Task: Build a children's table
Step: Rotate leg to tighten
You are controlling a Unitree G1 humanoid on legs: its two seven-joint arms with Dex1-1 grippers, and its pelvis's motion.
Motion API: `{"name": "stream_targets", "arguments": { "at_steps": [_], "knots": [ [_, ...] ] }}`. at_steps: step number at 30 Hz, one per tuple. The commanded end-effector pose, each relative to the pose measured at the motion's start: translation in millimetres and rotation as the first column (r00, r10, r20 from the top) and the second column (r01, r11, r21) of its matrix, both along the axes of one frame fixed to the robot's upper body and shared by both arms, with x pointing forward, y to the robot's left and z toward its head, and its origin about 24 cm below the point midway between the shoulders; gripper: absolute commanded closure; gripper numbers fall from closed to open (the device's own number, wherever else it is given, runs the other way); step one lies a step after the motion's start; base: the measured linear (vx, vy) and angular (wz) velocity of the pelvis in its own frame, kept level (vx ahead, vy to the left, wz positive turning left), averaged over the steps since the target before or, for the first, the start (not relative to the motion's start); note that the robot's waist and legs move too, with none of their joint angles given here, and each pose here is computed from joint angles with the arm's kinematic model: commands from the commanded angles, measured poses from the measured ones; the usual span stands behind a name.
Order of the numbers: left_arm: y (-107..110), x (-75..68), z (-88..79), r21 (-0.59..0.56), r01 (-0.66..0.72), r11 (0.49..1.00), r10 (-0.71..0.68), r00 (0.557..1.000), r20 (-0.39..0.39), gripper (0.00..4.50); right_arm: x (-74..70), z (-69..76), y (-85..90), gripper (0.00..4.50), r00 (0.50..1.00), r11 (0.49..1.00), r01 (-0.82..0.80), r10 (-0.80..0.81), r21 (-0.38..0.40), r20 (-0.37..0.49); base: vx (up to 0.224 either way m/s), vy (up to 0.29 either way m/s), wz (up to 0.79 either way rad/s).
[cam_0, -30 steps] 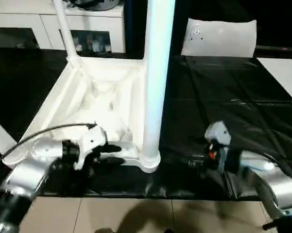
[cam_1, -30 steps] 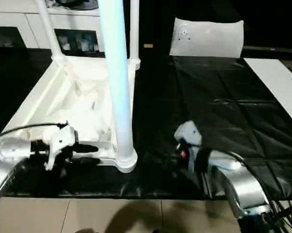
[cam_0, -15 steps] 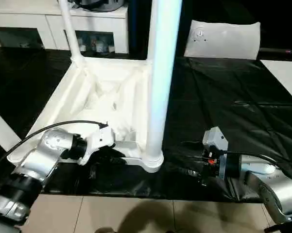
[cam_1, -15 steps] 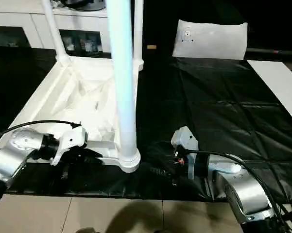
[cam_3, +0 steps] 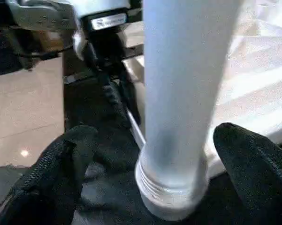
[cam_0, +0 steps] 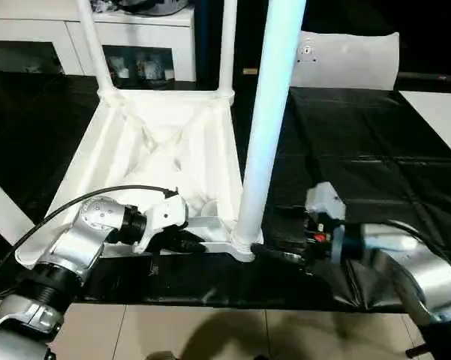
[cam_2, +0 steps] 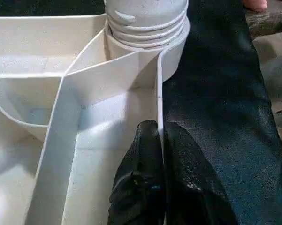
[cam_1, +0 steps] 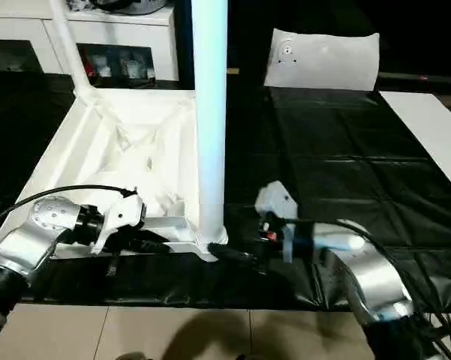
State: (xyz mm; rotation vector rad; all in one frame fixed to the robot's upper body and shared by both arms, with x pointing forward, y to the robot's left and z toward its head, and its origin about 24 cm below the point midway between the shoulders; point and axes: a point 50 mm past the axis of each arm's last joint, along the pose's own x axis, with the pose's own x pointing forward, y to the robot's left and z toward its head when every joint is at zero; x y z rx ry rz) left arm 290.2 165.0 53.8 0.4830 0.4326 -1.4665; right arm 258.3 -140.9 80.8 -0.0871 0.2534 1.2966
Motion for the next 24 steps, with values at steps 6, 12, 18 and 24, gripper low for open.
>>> {"name": "stream_targets", "arguments": {
  "at_steps": [6,12,18,24],
  "knots": [
    [-16,-2.9,2.4,0.014,0.157,0.988,-0.157,0.987,0.027,4.50,8.7,-1.7,0.6,0.79,0.990,0.992,-0.125,0.126,0.015,-0.064,0.000,0.000,0.00],
    [-17,-2.9,2.6,0.053,0.225,0.973,-0.227,0.973,0.032,4.50,15.3,-6.8,0.8,1.29,0.972,0.975,-0.222,0.219,-0.015,-0.089,0.000,0.000,0.00],
    [-18,-1.0,4.4,0.069,0.255,0.964,-0.258,0.966,0.032,4.50,16.3,-9.9,2.5,1.87,0.954,0.958,-0.285,0.281,-0.024,-0.108,0.000,0.000,0.00],
    [-19,2.8,5.3,0.059,0.238,0.969,-0.240,0.970,0.029,4.50,17.8,-13.3,5.2,2.31,0.947,0.952,-0.306,0.302,-0.019,-0.114,0.000,0.000,0.00]
  ]
}}
